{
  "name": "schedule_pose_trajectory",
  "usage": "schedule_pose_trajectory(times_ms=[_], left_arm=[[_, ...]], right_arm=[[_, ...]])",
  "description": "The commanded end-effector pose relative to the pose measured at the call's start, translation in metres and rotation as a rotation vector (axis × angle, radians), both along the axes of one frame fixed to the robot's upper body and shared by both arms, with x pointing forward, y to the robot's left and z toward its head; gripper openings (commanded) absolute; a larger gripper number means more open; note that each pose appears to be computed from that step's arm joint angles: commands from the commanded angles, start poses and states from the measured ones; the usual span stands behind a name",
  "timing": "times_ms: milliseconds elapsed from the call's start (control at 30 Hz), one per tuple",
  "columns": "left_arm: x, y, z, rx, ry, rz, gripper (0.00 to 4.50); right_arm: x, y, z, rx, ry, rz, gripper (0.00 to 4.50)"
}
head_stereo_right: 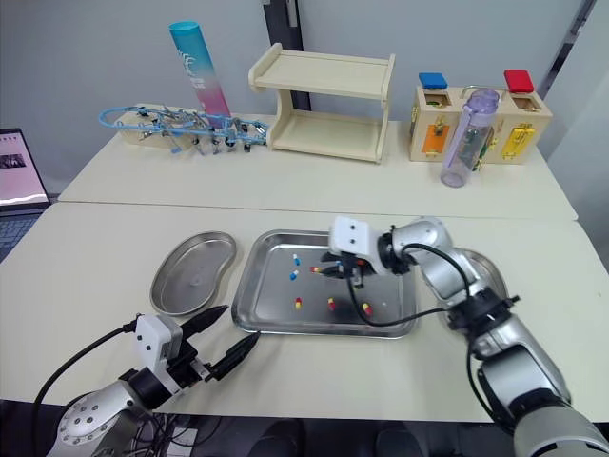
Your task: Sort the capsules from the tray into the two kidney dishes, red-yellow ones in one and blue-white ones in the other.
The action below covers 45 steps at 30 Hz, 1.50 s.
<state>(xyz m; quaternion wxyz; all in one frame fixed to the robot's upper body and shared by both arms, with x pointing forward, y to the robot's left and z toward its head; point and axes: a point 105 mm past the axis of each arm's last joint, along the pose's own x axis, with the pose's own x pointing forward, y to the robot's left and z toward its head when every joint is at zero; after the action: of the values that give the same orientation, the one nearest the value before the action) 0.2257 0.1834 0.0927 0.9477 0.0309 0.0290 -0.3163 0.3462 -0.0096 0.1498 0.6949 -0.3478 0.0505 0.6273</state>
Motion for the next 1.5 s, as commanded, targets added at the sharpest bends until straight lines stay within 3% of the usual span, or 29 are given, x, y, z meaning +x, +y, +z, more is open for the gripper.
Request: schedule_pose_trajectory(times_ms=[33, 500, 1167, 1367, 1500], left_arm=[[-0.002, -0.001, 0.006, 0.016, -0.024, -0.018, 4.50], [-0.002, 0.002, -0.003, 0.024, -0.030, -0.009, 4.50], [-0.002, -0.007, 0.002, 0.032, -0.026, -0.021, 4.50], [-0.003, -0.003, -0.002, 0.034, -0.017, -0.023, 4.50], [-0.003, 0.004, -0.004, 0.052, -0.010, -0.035, 4.50]], right_arm=[[0.011, 0.015, -0.001, -0.053, -0.065, 0.018, 1.32], [0.025, 0.058, -0.013, -0.129, -0.015, 0.084, 1.32], [0.031, 0.061, -0.034, -0.244, -0.015, 0.076, 1.32], [0.028, 0.065, -0.034, -0.247, -0.101, 0.122, 0.02], [0.022, 0.069, -0.027, -0.212, -0.131, 0.173, 0.01]])
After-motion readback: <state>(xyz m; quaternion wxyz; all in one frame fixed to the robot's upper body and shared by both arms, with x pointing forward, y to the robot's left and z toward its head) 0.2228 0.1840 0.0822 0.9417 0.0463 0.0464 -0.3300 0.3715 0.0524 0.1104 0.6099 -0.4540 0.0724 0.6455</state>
